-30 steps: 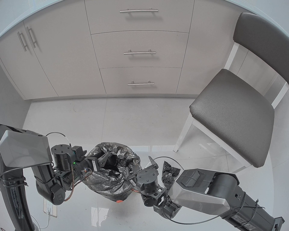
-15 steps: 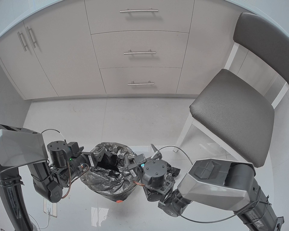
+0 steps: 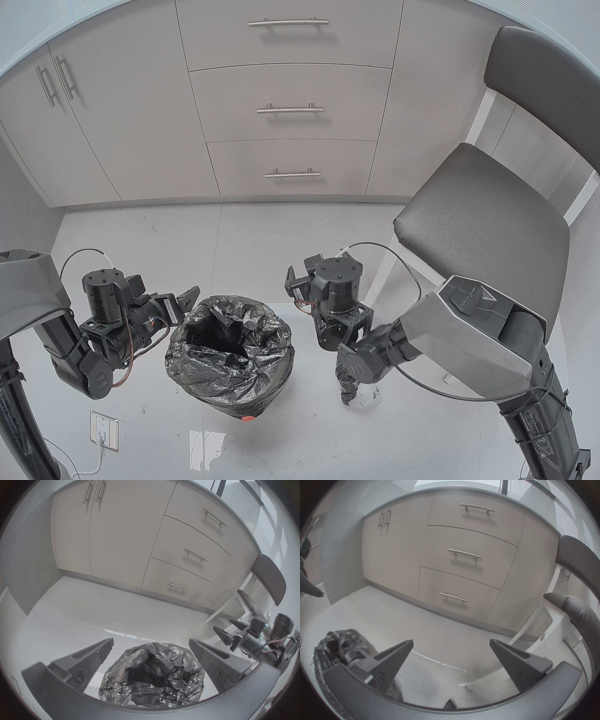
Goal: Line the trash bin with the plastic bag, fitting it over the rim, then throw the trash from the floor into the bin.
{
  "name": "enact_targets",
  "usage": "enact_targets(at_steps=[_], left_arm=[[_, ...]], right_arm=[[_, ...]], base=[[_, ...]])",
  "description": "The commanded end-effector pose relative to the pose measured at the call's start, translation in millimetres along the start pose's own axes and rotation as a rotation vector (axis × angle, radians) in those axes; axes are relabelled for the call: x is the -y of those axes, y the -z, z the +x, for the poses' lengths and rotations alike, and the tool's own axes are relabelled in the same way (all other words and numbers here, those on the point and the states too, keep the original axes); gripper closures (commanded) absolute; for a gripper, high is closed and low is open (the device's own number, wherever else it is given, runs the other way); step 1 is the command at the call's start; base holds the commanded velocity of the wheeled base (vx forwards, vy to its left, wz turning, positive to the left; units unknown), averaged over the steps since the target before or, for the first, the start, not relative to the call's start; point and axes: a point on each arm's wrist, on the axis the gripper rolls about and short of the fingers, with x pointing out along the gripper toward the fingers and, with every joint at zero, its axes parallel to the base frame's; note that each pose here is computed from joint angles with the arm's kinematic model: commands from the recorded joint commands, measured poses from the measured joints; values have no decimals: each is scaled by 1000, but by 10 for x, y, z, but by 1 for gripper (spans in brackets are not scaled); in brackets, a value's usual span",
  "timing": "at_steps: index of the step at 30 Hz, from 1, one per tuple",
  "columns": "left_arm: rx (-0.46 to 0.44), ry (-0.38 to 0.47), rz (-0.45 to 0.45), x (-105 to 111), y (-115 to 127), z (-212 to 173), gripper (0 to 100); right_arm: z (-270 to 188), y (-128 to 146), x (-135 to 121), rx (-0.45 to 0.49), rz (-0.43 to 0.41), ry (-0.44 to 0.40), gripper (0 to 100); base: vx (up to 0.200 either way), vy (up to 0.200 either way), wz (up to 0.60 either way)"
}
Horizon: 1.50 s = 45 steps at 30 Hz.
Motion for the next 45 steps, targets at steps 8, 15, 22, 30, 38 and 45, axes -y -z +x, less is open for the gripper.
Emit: enact_targets(at_steps=[8, 15, 22, 30, 38, 45], left_arm=[[31, -1, -28, -56, -158, 4, 0], [24, -8, -27, -82, -129, 36, 0], [-5, -13, -17, -95, -41, 72, 0], [-9, 3, -7, -44, 11, 65, 0], [-17, 2, -7, -52, 53, 80, 0], [-9, 4, -5, -41, 34, 74, 0]], right_arm=[[729, 894, -53, -232, -154, 47, 0], [822, 1355, 102, -315, -235, 75, 0], [823, 2084, 253, -471, -372, 62, 0], [667, 2435, 246, -695, -490, -30, 0], [642, 2437, 212, -705, -491, -36, 0], [597, 2409, 115, -697, -498, -53, 0]], base=[[0, 0, 0], [0, 0, 0], [0, 0, 0], [0, 0, 0], [0, 0, 0], [0, 0, 0]])
